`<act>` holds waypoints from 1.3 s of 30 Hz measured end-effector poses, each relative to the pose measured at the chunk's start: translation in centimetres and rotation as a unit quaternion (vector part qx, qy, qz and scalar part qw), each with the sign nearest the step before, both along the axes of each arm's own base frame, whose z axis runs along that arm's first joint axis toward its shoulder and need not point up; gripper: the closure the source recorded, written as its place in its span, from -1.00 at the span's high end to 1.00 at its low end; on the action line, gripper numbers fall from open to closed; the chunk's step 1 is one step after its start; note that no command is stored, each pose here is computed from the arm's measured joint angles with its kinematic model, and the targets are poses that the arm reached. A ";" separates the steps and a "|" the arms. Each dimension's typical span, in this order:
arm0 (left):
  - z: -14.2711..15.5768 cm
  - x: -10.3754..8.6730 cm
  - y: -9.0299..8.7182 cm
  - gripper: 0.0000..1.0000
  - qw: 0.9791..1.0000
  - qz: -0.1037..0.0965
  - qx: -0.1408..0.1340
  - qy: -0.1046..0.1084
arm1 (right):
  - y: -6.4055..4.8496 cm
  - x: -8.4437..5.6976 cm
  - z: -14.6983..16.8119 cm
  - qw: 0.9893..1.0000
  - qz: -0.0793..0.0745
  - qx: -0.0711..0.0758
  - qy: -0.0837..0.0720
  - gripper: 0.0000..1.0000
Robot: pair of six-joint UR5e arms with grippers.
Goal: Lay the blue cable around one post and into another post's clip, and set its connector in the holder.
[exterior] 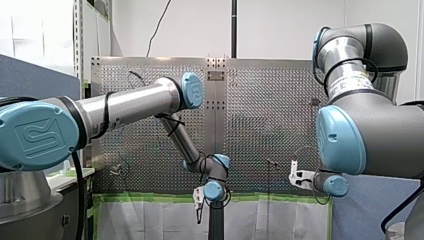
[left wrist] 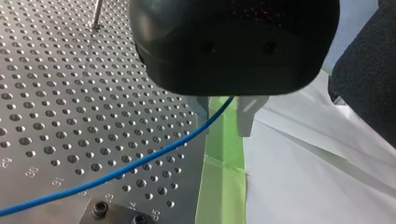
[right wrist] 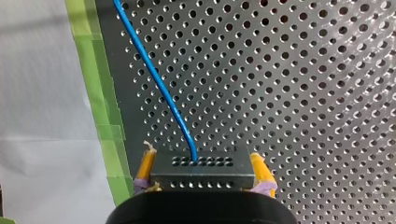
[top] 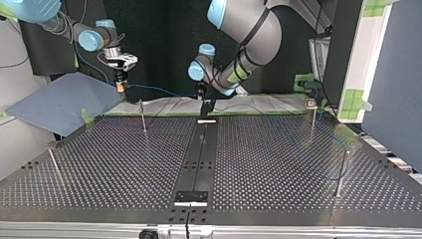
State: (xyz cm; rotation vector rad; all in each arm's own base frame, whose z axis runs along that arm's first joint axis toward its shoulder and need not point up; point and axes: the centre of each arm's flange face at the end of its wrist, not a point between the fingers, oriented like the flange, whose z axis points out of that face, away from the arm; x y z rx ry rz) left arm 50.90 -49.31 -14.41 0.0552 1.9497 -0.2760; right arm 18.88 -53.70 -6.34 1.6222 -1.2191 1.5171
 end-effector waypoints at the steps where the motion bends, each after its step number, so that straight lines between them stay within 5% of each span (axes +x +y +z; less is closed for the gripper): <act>1: 0.0 0.0 0.0 -0.51 1.000 0.000 0.000 0.000 | 0.0 0.0 0.0 1.000 0.000 0.000 0.000 -1.00; 3: 0.0 0.0 0.0 -0.80 1.000 0.000 0.001 0.001 | 0.0 -0.1 0.0 1.000 -0.001 0.000 0.000 -1.00; 6: 0.0 0.0 0.0 -1.00 1.000 0.000 0.001 0.001 | 0.0 -0.1 0.0 1.000 -0.001 0.000 0.000 -1.00; 21: 0.0 -0.2 -0.3 -1.00 1.000 -0.016 -0.003 0.004 | 0.0 -0.2 0.0 1.000 -0.003 0.002 0.001 -1.00; 31: 1.4 -0.6 -2.0 -1.00 0.999 -0.036 0.015 -0.013 | -0.6 -1.9 0.0 0.999 -0.032 0.003 0.007 -1.00; 39: 6.4 -0.6 -4.3 -1.00 0.998 -0.039 0.005 -0.042 | -1.6 -3.9 1.1 0.999 -0.052 -0.005 0.008 -1.00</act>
